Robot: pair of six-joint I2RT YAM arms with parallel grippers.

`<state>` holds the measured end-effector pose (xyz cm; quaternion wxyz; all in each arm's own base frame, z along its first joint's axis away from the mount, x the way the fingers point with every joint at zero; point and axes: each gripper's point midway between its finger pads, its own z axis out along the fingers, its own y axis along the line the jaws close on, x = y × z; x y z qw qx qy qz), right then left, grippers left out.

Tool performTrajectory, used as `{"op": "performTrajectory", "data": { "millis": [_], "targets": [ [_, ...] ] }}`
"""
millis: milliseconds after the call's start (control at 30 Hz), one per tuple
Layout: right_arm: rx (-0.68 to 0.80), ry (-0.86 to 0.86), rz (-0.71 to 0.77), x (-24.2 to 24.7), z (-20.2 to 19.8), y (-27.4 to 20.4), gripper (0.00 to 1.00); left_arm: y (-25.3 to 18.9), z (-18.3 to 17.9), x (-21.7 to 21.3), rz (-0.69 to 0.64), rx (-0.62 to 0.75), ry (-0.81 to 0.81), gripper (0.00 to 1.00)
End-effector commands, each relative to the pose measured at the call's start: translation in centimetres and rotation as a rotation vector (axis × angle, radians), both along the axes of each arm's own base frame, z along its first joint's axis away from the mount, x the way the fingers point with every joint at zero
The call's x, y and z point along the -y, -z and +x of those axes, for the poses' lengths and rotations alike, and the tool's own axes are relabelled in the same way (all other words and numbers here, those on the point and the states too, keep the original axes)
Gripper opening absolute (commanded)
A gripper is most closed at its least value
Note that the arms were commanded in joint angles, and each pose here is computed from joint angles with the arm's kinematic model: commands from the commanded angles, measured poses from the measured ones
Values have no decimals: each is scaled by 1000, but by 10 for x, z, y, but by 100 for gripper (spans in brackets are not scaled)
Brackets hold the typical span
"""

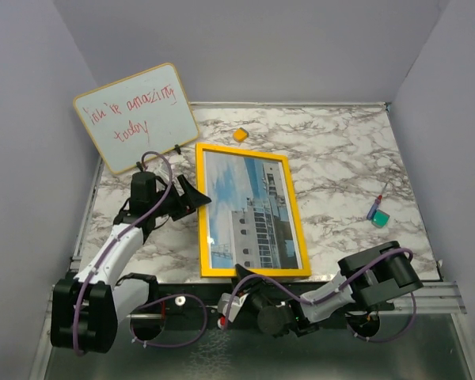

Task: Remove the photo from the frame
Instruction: Turn over the photo frame at the center of the board.

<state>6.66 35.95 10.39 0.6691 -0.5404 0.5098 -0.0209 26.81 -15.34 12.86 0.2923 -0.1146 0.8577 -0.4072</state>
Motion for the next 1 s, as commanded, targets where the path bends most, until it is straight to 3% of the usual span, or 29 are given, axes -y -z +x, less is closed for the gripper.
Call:
{"op": "performTrajectory", "data": {
  "millis": [0, 167, 300, 467, 600, 700, 967],
  "targets": [
    [-90, 98, 216, -2, 7, -27, 8, -1, -16, 9, -100, 2, -42, 82],
    [-94, 101, 220, -1, 7, -28, 8, -12, -23, 31, -174, 38, -2, 83],
    [-97, 100, 214, -2, 7, -28, 8, -19, -26, 47, -180, 56, 57, 78],
    [-100, 104, 207, 0, 7, -26, 8, -27, -15, 46, -184, 93, 13, 74],
    [-111, 113, 220, 4, 9, -28, 9, -26, -11, 48, -181, 83, 23, 66],
    [-139, 113, 225, 6, 8, -27, 10, -25, -10, 47, -180, 85, 11, 55],
    [-177, 128, 211, 12, 8, -21, 10, -33, -8, 43, -169, 108, -15, 52]
  ]
}}
